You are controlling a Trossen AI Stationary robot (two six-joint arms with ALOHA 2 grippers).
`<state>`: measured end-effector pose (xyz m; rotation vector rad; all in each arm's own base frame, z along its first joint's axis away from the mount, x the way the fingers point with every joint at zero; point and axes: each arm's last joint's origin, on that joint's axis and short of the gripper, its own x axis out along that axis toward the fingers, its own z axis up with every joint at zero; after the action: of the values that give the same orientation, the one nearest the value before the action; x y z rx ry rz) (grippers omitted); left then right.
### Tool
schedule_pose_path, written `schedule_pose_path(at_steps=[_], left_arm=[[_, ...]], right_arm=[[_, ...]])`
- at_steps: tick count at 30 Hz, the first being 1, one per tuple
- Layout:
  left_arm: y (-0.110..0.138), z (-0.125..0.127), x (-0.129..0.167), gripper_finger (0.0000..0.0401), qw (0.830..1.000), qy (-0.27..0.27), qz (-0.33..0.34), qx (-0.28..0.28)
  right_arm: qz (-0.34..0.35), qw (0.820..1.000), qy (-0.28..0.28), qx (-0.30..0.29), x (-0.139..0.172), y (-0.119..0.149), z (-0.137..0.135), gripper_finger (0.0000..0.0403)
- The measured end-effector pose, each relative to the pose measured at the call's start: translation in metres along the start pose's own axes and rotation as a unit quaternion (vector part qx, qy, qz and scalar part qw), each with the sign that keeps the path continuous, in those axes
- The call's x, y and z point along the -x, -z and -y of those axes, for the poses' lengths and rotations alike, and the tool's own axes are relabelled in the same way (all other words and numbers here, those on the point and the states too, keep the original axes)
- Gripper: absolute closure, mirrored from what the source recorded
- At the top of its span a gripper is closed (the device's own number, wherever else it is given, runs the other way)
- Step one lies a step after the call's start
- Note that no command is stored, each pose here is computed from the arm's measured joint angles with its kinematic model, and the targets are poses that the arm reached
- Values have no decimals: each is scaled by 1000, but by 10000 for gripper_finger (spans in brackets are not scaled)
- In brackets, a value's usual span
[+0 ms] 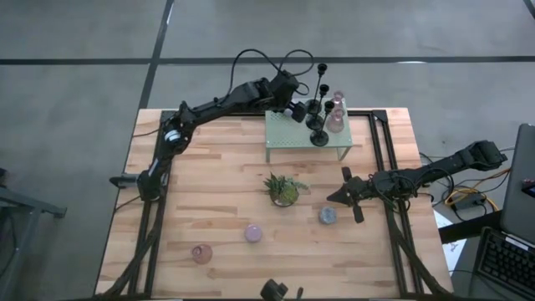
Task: Pick & Place candle stick holders
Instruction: Put the left pink scented candle on the shelf
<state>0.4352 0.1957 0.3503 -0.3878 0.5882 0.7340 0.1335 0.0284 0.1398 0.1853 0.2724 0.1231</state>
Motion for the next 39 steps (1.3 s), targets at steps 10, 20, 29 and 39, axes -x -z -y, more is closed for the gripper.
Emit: schedule_pose_path(at_steps=[10,20,29,39], left_arm=[[2,3,1,48,1000,2,-3,3],[2,5,1,48,1000,4,-3,3],[2,5,1,48,1000,4,-3,3],[5,6,2,48,1000,8,-17,-8]], right_arm=[[0,1000,0,0,0,0,0,394],[0,1000,0,0,0,0,0,394],[0,1000,0,0,0,0,0,394],[0,1000,0,0,0,0,0,394]])
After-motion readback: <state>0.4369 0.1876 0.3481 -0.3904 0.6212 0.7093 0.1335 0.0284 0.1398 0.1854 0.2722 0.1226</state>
